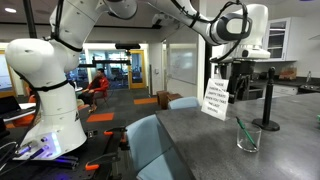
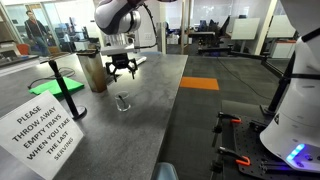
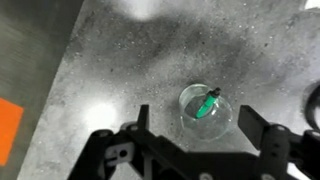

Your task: Take the green pen out of the glass

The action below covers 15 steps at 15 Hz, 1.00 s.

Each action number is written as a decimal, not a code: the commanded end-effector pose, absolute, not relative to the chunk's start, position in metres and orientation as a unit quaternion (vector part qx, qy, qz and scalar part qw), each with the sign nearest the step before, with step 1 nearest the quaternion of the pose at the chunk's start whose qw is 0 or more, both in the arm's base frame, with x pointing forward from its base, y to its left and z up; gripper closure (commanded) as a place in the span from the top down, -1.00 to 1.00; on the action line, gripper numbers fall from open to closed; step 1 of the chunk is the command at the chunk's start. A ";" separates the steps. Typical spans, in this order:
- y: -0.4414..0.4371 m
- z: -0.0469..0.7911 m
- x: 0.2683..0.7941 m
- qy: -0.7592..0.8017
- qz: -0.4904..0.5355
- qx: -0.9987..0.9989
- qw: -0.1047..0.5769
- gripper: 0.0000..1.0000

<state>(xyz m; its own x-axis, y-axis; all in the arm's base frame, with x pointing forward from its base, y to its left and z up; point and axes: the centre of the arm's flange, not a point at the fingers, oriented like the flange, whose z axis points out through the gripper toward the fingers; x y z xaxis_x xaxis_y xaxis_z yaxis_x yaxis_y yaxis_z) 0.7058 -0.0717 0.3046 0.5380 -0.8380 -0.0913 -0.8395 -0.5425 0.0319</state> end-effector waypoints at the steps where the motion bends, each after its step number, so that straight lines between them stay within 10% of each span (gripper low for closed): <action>1: -0.077 0.292 0.742 0.515 0.059 -0.855 0.011 0.86; 8: -0.086 0.247 0.760 0.538 0.071 -0.840 0.010 0.64; 12: -0.091 0.233 0.766 0.547 0.076 -0.834 0.012 0.00; 15: -0.091 0.227 0.770 0.554 0.081 -0.829 0.010 0.04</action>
<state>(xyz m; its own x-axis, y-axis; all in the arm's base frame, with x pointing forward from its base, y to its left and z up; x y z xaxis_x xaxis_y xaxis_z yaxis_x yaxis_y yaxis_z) 0.7521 -0.0906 0.2277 0.4126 -0.9030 -0.1198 -0.9054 -0.4209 0.0550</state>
